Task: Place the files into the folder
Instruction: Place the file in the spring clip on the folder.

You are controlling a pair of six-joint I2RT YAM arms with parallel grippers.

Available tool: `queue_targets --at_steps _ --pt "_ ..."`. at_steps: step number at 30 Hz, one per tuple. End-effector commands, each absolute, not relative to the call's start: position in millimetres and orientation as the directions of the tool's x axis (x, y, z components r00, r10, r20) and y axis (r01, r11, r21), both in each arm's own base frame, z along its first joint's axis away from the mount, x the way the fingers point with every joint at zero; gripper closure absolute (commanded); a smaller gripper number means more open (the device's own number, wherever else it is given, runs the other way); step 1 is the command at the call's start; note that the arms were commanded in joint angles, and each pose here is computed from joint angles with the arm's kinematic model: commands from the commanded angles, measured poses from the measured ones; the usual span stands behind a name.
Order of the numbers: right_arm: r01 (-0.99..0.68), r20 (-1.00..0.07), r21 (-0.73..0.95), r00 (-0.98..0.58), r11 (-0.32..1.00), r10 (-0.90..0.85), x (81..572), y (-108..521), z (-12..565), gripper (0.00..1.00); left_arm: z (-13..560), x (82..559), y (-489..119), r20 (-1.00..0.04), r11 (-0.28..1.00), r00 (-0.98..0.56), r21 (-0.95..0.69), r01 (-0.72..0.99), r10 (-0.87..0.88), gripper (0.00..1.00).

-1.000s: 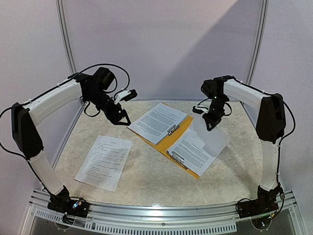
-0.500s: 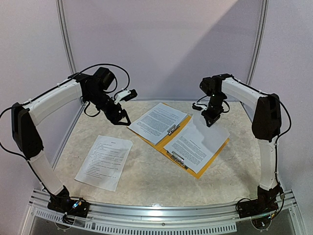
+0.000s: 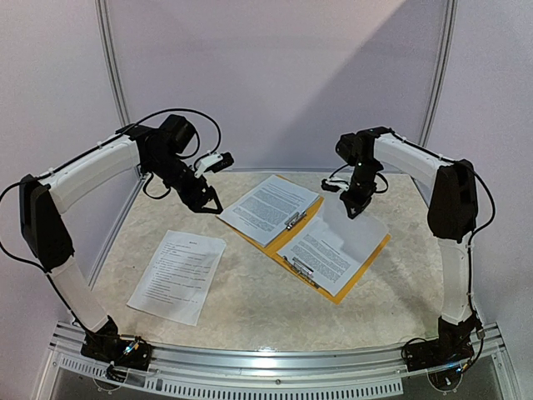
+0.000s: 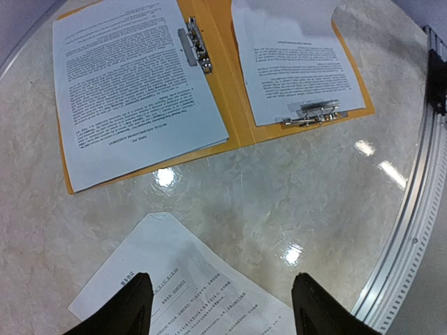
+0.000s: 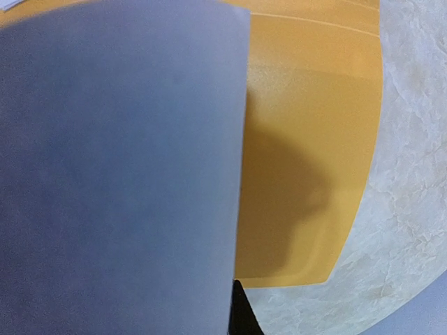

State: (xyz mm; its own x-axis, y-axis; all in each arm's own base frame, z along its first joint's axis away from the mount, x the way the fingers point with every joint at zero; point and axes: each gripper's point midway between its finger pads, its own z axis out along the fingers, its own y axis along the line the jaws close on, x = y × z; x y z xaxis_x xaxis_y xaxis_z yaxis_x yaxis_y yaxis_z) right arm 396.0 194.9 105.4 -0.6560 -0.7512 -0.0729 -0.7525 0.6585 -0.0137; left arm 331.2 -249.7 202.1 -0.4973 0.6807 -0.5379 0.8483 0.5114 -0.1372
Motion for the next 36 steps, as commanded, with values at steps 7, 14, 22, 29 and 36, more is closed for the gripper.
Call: queue_targets --at_steps 7,14,22,29,36 --pt "-0.757 -0.035 -0.086 -0.647 0.648 -0.761 398.7 182.1 104.6 0.81 191.0 331.1 -252.3 -0.522 0.505 -0.503 -0.152 0.849 0.689 0.3" --pt "-0.756 -0.041 -0.154 -0.639 0.636 -0.768 414.7 177.9 100.5 0.67 189.7 330.5 -252.4 -0.519 0.504 -0.504 -0.155 0.85 0.691 0.3" --pt "-0.757 -0.021 -0.178 -0.636 0.629 -0.771 425.9 172.0 85.0 0.66 189.4 330.2 -251.0 -0.515 0.502 -0.499 -0.147 0.853 0.697 0.3" --pt "-0.758 -0.022 -0.17 -0.636 0.63 -0.771 431.4 173.0 73.0 0.64 187.8 330.5 -250.5 -0.51 0.501 -0.499 -0.147 0.853 0.701 0.3" --pt "-0.752 -0.011 -0.18 -0.642 0.633 -0.766 435.8 172.6 63.4 0.59 186.7 331.6 -250.6 -0.508 0.502 -0.499 -0.145 0.853 0.702 0.3"
